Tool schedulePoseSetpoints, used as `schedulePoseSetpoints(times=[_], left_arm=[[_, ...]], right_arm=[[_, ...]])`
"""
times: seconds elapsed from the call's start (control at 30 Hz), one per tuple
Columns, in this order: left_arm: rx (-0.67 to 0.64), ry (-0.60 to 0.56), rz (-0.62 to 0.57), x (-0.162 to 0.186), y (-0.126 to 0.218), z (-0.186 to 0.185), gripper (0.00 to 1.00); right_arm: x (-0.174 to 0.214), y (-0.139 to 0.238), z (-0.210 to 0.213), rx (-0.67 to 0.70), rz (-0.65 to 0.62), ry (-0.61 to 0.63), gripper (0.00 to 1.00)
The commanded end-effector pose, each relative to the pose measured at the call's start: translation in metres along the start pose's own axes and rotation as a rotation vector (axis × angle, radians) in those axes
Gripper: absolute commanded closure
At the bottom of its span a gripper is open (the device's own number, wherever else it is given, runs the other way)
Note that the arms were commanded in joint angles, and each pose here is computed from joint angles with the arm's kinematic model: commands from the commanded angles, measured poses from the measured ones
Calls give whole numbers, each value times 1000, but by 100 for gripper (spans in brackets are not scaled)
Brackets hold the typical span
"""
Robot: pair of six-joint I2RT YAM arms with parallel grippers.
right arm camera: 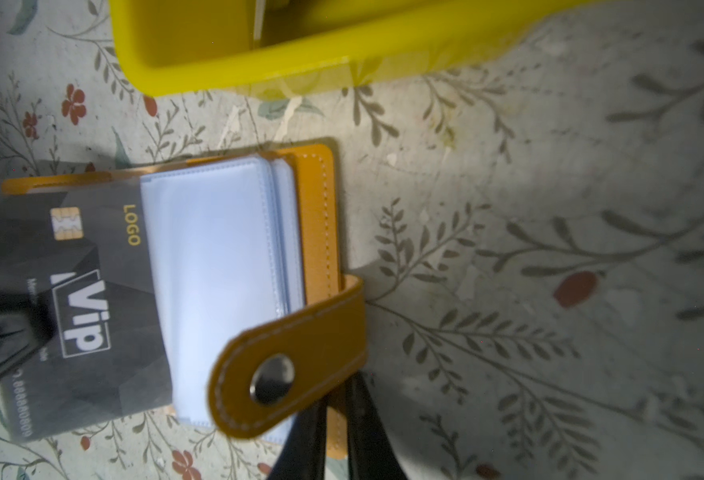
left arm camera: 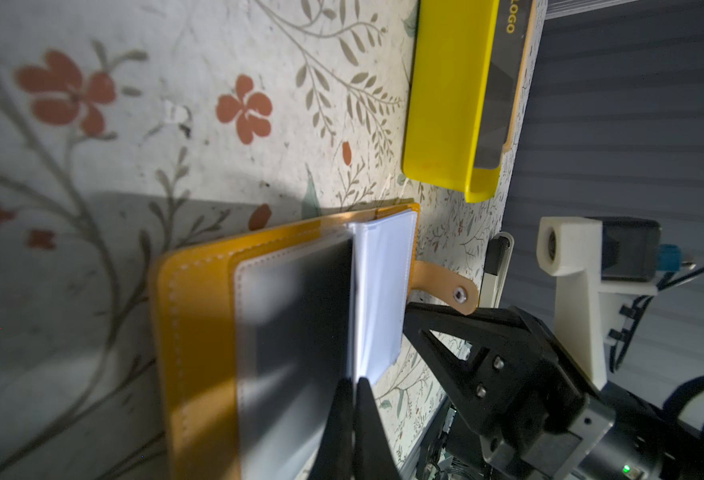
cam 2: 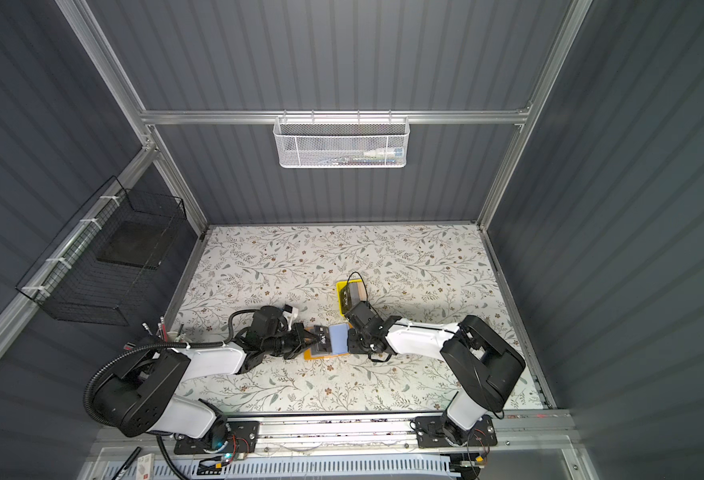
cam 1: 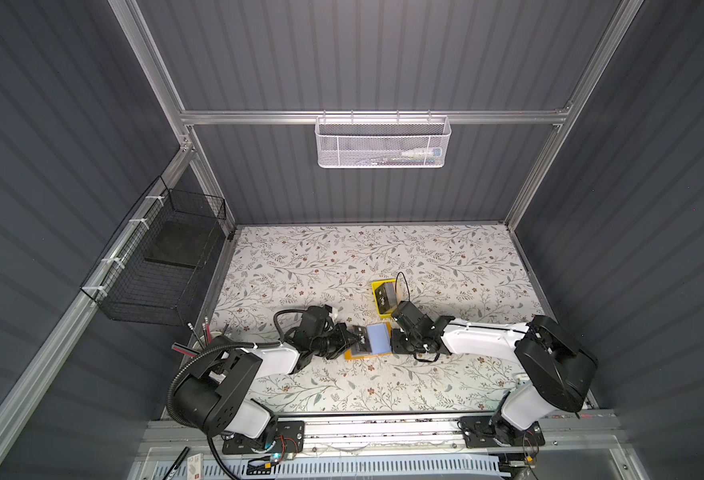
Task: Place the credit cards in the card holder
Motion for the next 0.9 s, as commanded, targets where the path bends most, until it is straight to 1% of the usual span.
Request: schedulePoseSetpoints(times=[0.0,0.27,0.57,0.73,0.87], left_arm=[[24,13,17,3,0,-1,100],[38,25,36,5,-3,0,100],[-17,9,38,7,0,9,100],[19,6,47,7,-3,4,100],[24,-3,47,7,-6,5,100]], right_arm=[[6,-2,-7,29,11,-6,86],[5,-2,-7,31,8,-6,87],[6,-2,-9,39,7,-5,87],[5,-2,-8,36,6,-5,87],[5,-2,-6,25,8,-5,87]])
Point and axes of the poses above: each gripper's point midway between its finger pads, its own y axis back along the fingers, its own z axis along the line the jaws close on, x = y × z, the point moved 1 cm from there along y, back along the fingers, and after that the axes turned 5 degrees about -y, right-handed, at the moved point
